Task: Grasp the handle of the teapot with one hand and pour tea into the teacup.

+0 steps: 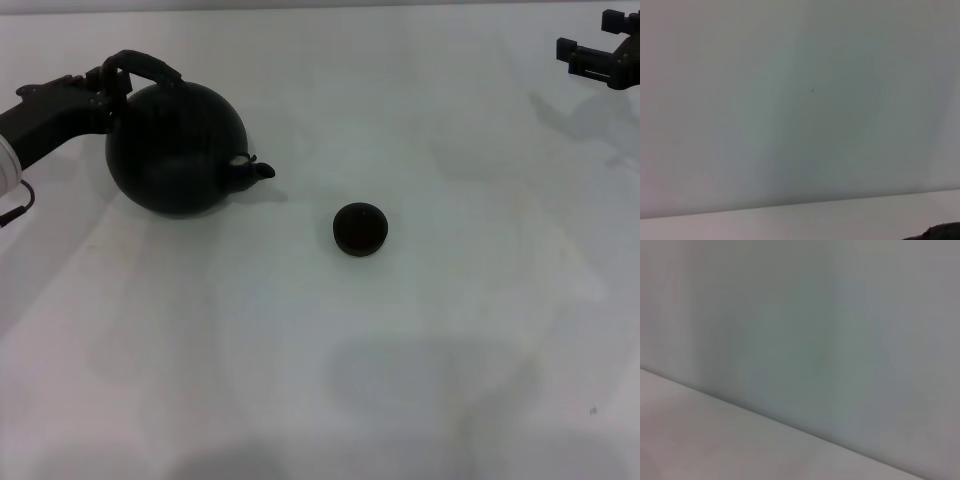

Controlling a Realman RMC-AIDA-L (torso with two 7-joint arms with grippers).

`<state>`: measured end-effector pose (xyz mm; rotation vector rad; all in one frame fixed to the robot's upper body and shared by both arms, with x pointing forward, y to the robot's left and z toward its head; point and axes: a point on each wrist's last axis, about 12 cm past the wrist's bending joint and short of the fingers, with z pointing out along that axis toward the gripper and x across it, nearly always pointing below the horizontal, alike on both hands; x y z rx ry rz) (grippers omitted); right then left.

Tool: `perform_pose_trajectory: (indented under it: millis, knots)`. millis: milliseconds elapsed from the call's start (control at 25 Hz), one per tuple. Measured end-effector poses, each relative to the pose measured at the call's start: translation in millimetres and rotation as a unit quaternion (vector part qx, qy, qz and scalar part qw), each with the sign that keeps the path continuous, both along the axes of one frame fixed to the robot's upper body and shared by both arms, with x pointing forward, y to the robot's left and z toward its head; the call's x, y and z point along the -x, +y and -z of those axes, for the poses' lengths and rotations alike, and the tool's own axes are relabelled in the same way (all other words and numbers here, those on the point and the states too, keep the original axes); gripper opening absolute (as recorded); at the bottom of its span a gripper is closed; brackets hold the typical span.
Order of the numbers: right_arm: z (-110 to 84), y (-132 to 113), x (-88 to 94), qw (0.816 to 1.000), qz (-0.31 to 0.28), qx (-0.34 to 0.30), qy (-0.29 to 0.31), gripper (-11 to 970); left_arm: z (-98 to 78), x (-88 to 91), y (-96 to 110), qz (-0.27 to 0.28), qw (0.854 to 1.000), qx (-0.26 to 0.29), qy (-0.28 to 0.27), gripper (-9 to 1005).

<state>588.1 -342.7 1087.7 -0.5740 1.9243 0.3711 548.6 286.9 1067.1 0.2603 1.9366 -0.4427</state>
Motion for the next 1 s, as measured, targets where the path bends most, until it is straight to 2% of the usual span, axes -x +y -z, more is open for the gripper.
perform_pose_trajectory:
  millis: [400,640,720,920,1000]
  knots:
    - [-0.5,-2.0,0.2,1.0,0.002,0.001,0.0,784,-4.3,-0.5,-0.5,0.002,1.0,0.004,-0.008,462]
    - [-0.2,-2.9,1.6,1.0,0.002,0.001,0.0,784,-5.8,3.2,-4.6,0.023,1.0,0.006,-0.012,583]
    - [-0.1,-3.1,1.9,1.0,0.002,0.0,0.0,784,-4.8,5.6,-4.5,0.028,1.0,0.006,-0.012,623]
    - [0.4,-2.7,2.6,1.0,0.001,0.0,0.0,784,-2.2,19.7,1.3,0.034,0.999,-0.003,-0.019,847]
    - [0.3,-2.7,2.6,1.0,0.001,0.0,0.0,784,-2.6,25.5,4.6,0.032,0.999,-0.008,-0.024,850]
